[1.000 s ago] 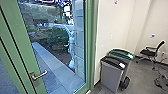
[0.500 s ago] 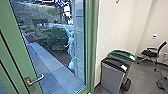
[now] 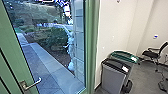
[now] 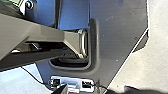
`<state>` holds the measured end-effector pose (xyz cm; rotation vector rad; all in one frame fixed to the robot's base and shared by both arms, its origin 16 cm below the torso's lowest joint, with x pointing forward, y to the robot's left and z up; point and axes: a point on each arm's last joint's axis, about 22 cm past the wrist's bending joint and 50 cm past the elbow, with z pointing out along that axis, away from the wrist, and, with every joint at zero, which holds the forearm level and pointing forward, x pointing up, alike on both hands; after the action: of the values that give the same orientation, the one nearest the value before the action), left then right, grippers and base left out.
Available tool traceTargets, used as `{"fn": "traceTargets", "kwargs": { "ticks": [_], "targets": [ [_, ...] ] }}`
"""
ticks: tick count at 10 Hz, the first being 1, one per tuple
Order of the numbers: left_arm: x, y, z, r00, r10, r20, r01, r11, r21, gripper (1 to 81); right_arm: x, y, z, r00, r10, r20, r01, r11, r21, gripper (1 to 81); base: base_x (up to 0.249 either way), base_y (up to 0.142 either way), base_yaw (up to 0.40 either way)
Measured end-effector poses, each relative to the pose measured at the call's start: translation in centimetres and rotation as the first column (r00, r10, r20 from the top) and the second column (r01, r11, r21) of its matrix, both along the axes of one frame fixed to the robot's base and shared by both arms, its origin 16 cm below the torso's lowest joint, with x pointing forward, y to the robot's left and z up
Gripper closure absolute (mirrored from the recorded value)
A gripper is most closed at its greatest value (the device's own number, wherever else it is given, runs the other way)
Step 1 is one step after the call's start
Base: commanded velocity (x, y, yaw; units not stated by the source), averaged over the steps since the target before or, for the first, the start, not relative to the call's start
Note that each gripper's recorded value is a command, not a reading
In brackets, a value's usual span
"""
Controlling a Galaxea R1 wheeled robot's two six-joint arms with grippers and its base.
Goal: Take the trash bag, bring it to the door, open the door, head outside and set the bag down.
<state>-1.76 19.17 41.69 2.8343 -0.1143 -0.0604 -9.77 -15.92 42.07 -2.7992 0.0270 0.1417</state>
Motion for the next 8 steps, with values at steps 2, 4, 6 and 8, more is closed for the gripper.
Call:
{"fn": "traceTargets", "kwargs": {
  "ticks": [2,4,6,8],
  "targets": [
    [0.03,0.00,0.00,1.0000,-0.001,-0.001,0.001,1.0000,0.000,81.1,0.23,0.15,0.01,1.0000,0.000,0.002,0.000,1.000,0.002,1.0,0.032,0.000,0.000],
    [0.27,0.01,0.00,1.0000,0.000,0.002,0.000,1.0000,0.000,81.1,0.45,0.19,0.00,1.0000,-0.001,0.005,0.001,1.000,0.002,1.0,0.000,0.000,0.000],
    [-0.27,-0.01,0.00,1.0000,0.000,-0.004,0.000,1.0000,0.000,81.1,-0.04,0.18,0.02,1.0000,0.000,0.000,0.000,1.000,0.002,1.0,0.000,0.000,0.000],
    [0.01,0.00,0.00,1.0000,-0.001,0.000,0.001,1.0000,0.000,81.1,0.00,0.18,0.02,1.0000,-0.001,0.000,0.001,1.000,0.002,1.0,0.000,0.000,0.000]
  ]
}}
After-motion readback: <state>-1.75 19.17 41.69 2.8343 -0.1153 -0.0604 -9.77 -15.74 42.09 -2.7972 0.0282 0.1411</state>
